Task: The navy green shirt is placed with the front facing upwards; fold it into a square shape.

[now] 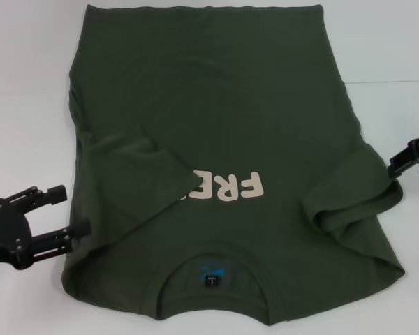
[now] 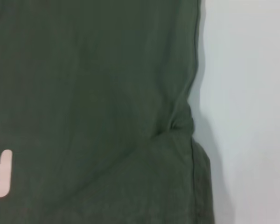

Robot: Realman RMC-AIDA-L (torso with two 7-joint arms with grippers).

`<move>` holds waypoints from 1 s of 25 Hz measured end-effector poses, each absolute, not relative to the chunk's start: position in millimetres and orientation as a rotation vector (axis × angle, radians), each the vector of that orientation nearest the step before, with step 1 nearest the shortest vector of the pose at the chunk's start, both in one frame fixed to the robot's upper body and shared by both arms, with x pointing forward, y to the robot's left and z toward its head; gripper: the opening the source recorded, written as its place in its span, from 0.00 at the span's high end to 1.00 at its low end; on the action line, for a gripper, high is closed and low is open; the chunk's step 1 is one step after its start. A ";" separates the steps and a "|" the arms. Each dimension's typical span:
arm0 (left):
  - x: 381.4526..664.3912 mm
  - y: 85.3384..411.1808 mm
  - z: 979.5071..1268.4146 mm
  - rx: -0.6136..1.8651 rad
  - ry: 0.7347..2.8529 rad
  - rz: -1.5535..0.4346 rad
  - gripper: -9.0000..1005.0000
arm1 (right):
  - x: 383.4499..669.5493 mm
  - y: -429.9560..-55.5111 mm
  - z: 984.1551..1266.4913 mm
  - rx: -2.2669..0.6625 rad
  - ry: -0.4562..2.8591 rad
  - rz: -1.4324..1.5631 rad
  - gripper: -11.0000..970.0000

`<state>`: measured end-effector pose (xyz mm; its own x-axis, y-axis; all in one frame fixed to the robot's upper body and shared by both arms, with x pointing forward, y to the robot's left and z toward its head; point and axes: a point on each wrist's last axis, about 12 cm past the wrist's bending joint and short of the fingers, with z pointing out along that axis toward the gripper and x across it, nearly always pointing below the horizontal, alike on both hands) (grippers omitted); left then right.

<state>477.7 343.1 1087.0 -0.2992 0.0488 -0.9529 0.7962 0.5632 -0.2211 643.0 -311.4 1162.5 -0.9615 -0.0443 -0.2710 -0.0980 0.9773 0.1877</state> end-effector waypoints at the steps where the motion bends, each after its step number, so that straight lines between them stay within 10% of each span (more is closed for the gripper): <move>1: 477.8 343.0 1086.9 0.706 1.729 -0.874 0.17 | 643.0 -310.3 1159.4 -0.106 2.859 0.285 0.35; 16: 481.5 341.8 1086.7 0.706 1.728 -0.869 0.17 | 647.6 -295.0 1142.3 -0.146 2.820 0.234 0.41; 25: 483.1 339.0 1085.7 0.706 1.727 -0.879 0.17 | 646.7 -293.2 1132.5 -0.153 2.829 0.220 0.61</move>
<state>483.1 339.0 1085.7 -0.2993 0.0460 -0.9531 0.7977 0.5601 -0.2235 646.7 -293.2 1132.5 -0.9497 -0.0818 -0.3022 -0.1276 0.9826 0.1349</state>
